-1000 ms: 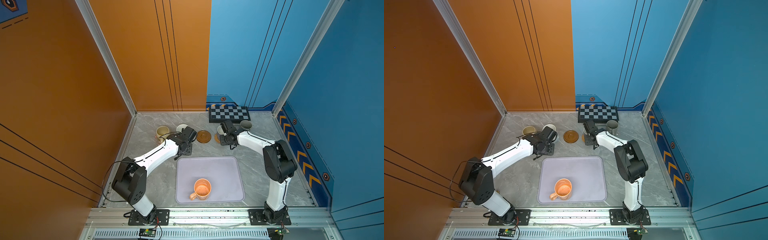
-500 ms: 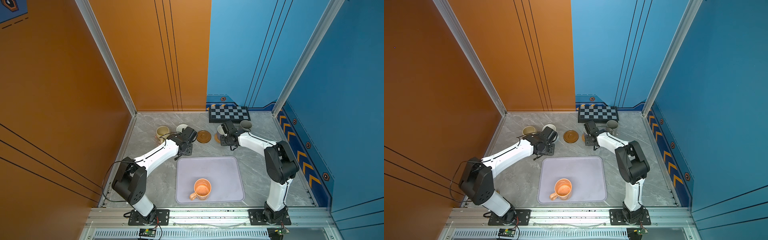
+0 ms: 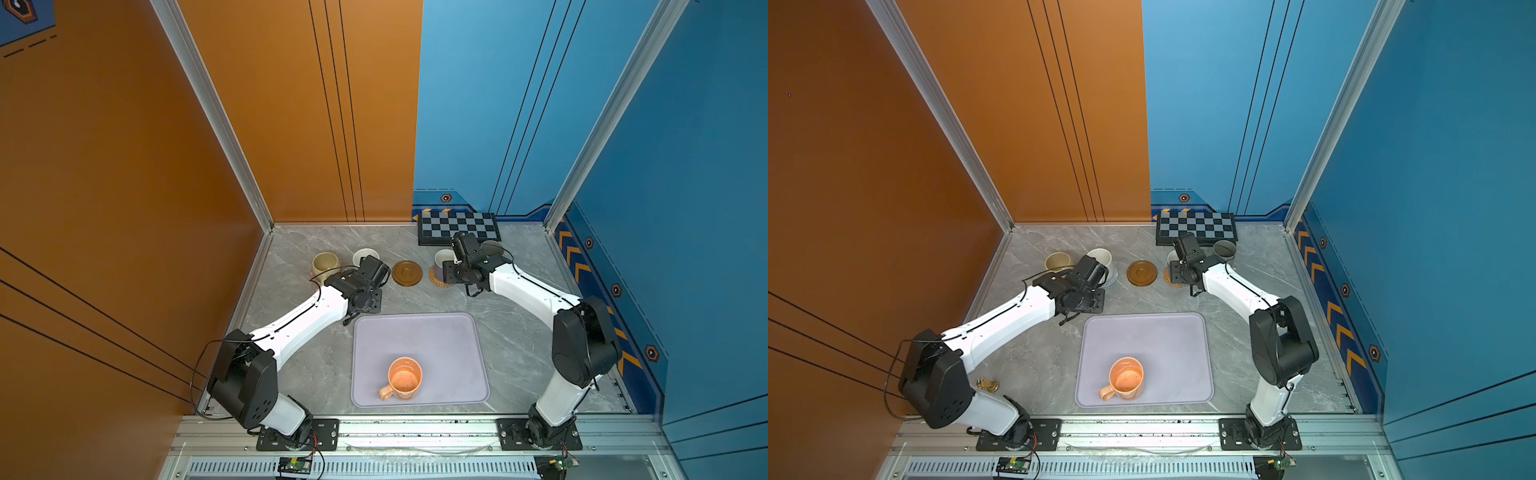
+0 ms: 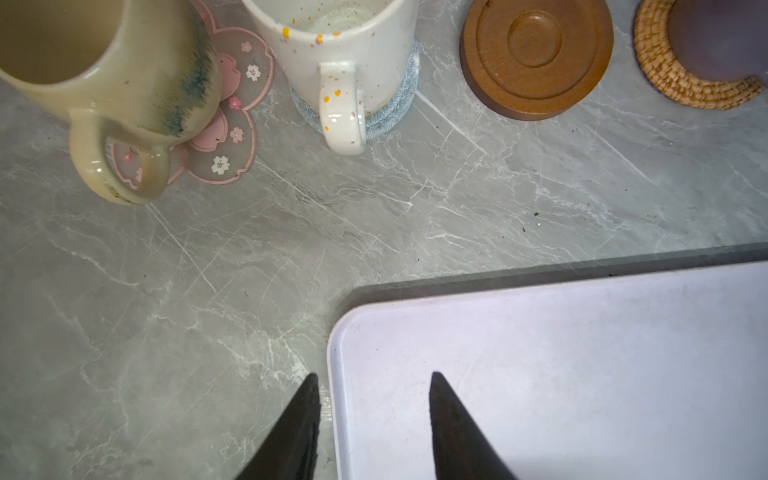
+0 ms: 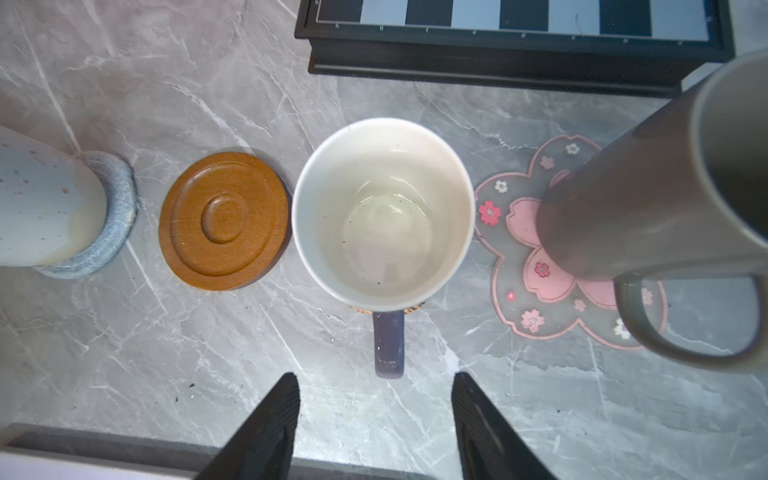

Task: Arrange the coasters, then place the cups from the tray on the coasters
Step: 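Open the right gripper and lift it off the lavender mug, then move the left gripper over the orange mug while the right gripper draws back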

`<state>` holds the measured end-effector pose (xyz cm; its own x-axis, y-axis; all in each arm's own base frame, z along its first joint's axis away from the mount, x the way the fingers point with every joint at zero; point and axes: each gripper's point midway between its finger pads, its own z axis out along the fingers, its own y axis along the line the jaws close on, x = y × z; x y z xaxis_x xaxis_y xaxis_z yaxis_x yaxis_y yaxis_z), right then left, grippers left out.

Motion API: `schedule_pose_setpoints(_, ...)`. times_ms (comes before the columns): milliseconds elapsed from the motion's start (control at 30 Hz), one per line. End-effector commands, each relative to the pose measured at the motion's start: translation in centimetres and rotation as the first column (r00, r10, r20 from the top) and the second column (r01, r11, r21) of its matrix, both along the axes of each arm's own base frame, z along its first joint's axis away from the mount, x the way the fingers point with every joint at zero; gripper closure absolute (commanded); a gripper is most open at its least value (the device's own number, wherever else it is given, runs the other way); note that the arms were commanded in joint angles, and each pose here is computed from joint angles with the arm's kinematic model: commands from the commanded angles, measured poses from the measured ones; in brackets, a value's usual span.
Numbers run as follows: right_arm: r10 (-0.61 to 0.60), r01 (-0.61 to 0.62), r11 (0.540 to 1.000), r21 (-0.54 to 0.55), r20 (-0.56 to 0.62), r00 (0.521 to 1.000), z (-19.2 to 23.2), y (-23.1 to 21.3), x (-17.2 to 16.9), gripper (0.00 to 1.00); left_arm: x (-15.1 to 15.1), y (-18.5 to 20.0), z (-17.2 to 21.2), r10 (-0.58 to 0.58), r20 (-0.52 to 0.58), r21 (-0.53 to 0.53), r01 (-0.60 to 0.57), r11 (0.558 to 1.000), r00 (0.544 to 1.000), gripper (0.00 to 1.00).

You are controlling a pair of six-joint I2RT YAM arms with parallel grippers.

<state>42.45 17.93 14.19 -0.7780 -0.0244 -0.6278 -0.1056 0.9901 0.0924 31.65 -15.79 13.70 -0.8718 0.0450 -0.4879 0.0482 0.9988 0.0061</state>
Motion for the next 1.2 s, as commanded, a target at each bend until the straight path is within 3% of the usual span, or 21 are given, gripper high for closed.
schedule_pose_setpoints(0,0.011,-0.011,1.0,-0.019,-0.005,1.0,1.0,-0.6,-1.9,0.39,-1.7,-0.3,0.2,-0.05,-0.023,-0.027,0.049,0.998,0.999,0.55)
schedule_pose_setpoints(333,-0.021,0.022,1.0,-0.007,0.087,0.996,5.5,-2.6,-4.3,0.35,-5.3,0.1,0.6,-0.114,-0.015,-0.045,0.113,0.993,0.993,0.54)
schedule_pose_setpoints(533,-0.023,0.021,1.0,0.018,0.11,0.994,7.2,-3.1,-5.6,0.26,-7.5,-0.4,0.3,-0.189,-0.029,-0.034,0.188,0.982,0.981,0.54)
schedule_pose_setpoints(767,-0.033,0.026,0.999,0.048,0.147,0.989,8.8,-3.5,-6.4,0.25,-10.2,-0.7,0.2,-0.287,-0.06,0.015,0.289,0.957,0.956,0.54)
schedule_pose_setpoints(1167,-0.06,0.049,0.996,0.068,0.165,0.984,9.4,-4.5,-7.6,0.25,-14.4,-2.0,-1.1,-0.407,-0.141,-0.007,0.41,0.912,0.902,0.54)
